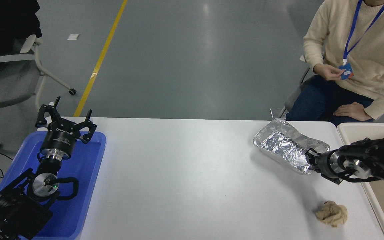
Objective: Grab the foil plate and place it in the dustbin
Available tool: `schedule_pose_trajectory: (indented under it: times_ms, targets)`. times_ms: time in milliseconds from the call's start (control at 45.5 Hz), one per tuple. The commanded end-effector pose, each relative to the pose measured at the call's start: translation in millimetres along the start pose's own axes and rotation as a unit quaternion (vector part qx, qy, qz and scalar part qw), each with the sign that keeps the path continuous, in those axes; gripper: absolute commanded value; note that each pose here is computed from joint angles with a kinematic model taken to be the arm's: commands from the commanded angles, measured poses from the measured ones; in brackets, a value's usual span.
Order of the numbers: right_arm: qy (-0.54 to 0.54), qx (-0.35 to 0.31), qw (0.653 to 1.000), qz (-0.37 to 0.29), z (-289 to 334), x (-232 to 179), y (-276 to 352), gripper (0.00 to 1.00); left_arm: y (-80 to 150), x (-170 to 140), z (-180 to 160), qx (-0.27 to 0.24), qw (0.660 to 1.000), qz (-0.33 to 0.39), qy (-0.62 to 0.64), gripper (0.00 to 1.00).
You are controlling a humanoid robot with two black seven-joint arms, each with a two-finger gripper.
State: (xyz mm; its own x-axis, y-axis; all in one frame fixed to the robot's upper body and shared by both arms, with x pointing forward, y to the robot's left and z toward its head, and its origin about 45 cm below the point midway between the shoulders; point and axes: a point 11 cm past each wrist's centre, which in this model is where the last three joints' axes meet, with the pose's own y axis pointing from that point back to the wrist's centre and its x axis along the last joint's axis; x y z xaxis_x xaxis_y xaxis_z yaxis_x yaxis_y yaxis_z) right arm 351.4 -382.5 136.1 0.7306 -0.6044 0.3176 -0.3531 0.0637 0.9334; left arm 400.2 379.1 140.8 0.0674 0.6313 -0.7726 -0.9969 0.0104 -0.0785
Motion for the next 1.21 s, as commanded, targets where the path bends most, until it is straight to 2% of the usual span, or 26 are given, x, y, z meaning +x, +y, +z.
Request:
schedule_pose_trajectory:
  times_ms: [0,418,659,835,1055,1187]
  targets:
    - [0.116,0.016,0.993,-0.034,-16.7,3.0,44.8,0.00,0.1,0.1,-0.3,0.001,1.000,0.000,0.000,1.00]
    - [0.218,0.040,0.969,-0.108,-60.1,5.4,117.6,0.00,0.1,0.1,-0.3,0.001,1.000,0.000,0.000,1.00]
    - [0.263,0.026,0.962,-0.075,-74.5,24.8,184.0,0.00,0.0,0.1,0.1,0.000,1.000,0.000,0.000,1.00]
    - [0.277,0.030,0.957,-0.080,-81.5,30.7,221.3,0.00,0.1,0.2,-0.3,0.001,1.000,0.001,-0.001,1.00]
    - [0.279,0.058,0.956,-0.066,-88.6,42.0,269.2,0.00,0.1,0.2,-0.3,0.001,1.000,0.001,-0.001,1.00]
    - [0.284,0.073,0.956,-0.029,-97.3,51.5,298.8,0.00,0.1,0.2,-0.3,0.001,1.000,0.001,-0.001,1.00]
